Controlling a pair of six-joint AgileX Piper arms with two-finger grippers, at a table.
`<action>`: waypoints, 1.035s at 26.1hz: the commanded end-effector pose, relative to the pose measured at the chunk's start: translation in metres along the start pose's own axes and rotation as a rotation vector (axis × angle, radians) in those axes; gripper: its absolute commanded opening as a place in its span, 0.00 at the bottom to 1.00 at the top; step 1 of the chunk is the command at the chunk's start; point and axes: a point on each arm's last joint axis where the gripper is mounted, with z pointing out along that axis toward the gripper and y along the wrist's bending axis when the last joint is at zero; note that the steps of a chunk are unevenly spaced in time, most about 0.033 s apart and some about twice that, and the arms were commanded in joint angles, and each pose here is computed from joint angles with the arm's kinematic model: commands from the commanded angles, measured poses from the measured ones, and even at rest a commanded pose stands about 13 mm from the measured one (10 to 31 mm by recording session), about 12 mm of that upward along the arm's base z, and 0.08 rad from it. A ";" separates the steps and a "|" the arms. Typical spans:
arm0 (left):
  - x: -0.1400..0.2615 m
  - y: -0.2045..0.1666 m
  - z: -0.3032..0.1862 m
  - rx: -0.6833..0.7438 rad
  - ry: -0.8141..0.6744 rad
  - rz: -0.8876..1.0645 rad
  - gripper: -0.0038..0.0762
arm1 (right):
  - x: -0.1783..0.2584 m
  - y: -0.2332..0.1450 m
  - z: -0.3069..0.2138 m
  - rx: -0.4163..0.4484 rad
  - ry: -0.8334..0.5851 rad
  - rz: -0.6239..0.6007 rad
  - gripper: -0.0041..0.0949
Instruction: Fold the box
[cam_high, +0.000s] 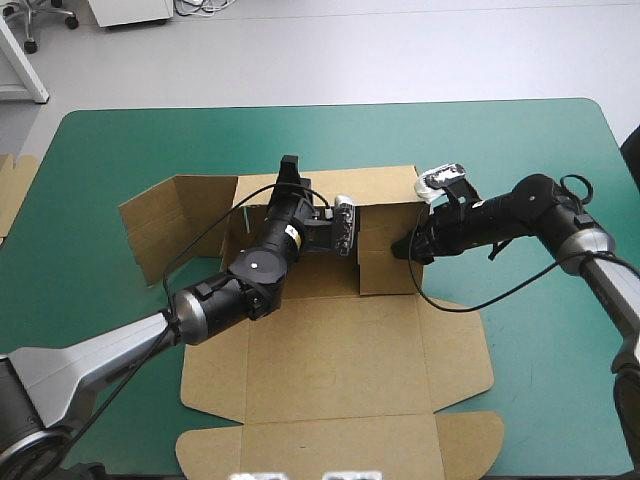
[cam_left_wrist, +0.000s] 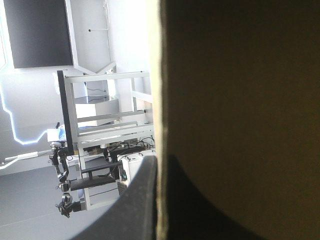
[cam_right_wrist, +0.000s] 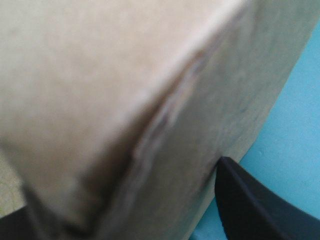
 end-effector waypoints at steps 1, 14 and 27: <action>-0.003 0.021 -0.013 -0.081 -0.047 0.008 0.03 | -0.013 -0.003 -0.011 0.083 -0.071 -0.041 0.58; -0.004 0.024 -0.013 -0.107 -0.066 -0.055 0.03 | -0.031 -0.003 -0.026 0.126 -0.096 -0.058 0.54; -0.005 0.024 -0.013 -0.108 -0.079 -0.088 0.03 | -0.042 -0.004 -0.028 0.132 -0.206 0.016 0.24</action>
